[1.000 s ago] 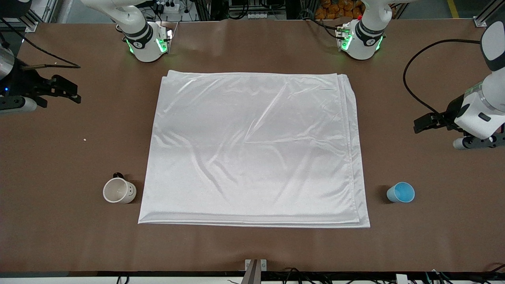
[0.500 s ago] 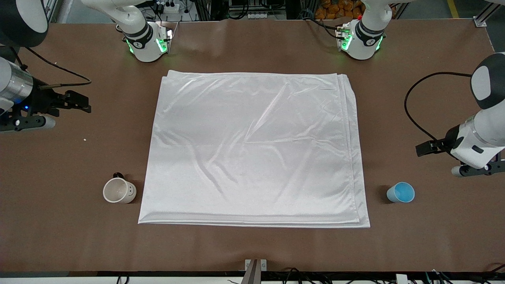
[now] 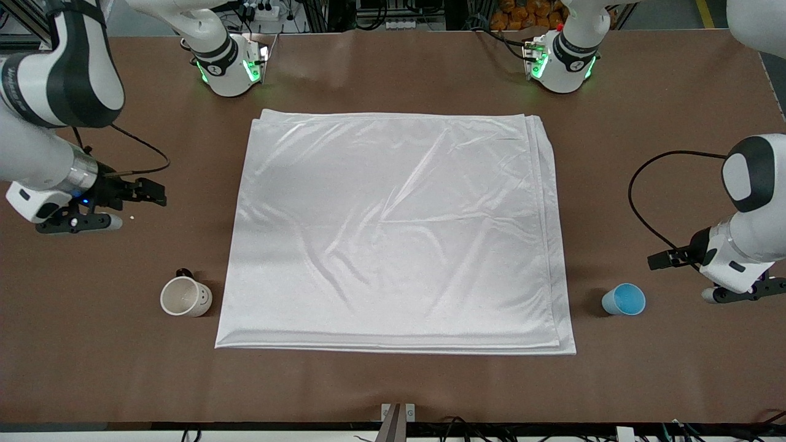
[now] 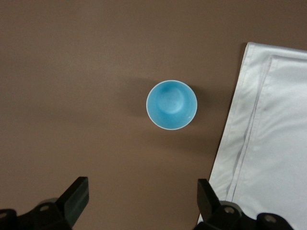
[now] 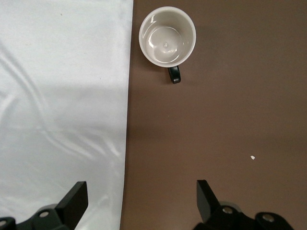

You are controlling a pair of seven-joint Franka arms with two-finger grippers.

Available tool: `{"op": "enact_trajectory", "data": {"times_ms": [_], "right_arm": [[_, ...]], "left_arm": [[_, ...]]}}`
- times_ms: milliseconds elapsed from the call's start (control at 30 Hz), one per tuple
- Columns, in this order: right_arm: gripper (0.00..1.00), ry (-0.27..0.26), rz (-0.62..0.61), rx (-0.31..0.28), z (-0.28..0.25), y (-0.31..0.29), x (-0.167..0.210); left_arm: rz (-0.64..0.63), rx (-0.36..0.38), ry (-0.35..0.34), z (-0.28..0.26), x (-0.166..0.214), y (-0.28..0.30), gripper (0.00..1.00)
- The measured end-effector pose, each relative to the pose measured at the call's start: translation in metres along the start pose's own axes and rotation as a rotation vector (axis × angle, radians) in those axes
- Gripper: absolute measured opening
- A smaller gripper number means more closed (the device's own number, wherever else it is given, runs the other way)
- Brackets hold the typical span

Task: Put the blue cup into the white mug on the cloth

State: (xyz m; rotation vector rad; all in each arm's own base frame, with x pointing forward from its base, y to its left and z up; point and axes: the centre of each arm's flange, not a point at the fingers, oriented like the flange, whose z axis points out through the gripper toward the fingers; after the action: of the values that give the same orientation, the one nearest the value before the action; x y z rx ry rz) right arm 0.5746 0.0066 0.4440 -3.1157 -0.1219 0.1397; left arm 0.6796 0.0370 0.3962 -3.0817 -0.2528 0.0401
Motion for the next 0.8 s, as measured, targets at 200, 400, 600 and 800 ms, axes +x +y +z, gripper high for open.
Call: {"op": "enact_trajectory", "data": {"times_ms": [200,400,600,800], "right_arm": [[1.0,0.025,0.0,-0.008,0.038,0.001,0.008],[1.0,0.056,-0.02,-0.018,0.065,0.004,0.019],[1.0,0.094,-0.034,-0.032,0.097,0.007,0.033],[1.0,0.133,-0.061,-0.048,0.132,0.011,0.046]], "left_arm": [[0.004,-0.002,0.003,0.024,0.008,0.003,1.0],[0.006,-0.006,0.014,0.051,0.016,0.005,1.0],[-0.006,-0.005,0.052,0.078,0.027,-0.004,1.0],[0.012,0.006,0.079,0.096,0.034,-0.019,1.0]]}}
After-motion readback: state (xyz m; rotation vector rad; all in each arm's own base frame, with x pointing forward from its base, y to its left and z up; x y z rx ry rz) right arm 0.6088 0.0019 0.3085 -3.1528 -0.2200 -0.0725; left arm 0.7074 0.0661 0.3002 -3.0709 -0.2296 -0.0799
